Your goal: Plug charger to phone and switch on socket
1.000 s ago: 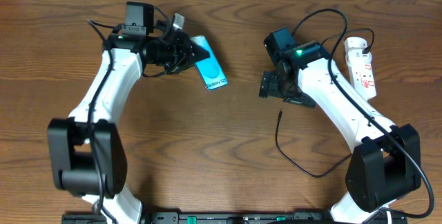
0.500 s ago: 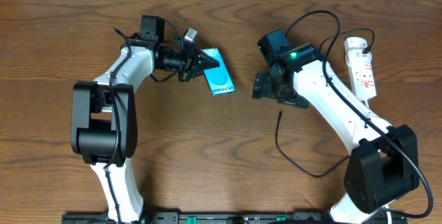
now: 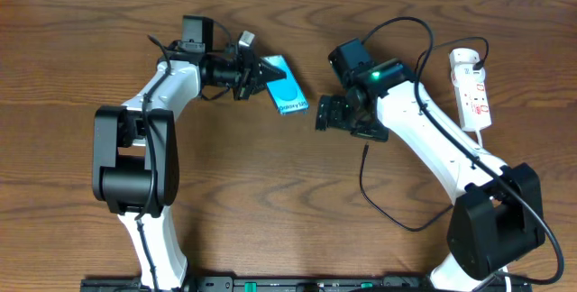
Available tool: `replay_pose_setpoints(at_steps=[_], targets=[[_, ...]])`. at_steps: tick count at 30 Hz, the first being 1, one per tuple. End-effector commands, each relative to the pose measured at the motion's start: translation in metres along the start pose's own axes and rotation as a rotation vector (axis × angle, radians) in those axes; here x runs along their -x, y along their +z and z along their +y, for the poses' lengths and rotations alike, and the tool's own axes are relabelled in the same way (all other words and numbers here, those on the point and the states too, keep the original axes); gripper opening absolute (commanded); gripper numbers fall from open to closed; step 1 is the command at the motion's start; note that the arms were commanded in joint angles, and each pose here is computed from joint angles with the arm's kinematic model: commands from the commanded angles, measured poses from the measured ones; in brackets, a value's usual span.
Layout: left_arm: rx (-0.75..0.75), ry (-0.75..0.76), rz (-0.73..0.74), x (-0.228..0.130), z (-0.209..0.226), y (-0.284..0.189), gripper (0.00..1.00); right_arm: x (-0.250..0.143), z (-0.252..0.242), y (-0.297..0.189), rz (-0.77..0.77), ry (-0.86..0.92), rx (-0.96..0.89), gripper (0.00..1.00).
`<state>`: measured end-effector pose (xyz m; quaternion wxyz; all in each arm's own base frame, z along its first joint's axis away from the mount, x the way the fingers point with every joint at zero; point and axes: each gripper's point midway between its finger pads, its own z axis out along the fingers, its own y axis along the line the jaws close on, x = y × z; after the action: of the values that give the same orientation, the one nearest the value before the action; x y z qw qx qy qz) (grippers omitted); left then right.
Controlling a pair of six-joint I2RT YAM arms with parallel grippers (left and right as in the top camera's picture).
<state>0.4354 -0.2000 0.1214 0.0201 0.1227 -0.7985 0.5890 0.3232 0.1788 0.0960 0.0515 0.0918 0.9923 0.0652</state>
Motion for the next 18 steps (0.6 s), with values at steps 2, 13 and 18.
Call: replay_pose_setpoints(at_steps=[2,13,18], targets=[[-0.036,-0.104,-0.044,0.014,-0.014,-0.010,0.08,-0.002,0.001,0.000,-0.001,-0.010,0.001,0.96],[-0.061,-0.099,-0.056,0.020,-0.004,-0.015,0.07,0.000,-0.008,0.000,-0.018,-0.011,-0.046,0.96],[-0.098,-0.026,-0.053,0.016,0.005,-0.014,0.07,0.001,-0.007,0.000,-0.020,-0.012,-0.044,0.97]])
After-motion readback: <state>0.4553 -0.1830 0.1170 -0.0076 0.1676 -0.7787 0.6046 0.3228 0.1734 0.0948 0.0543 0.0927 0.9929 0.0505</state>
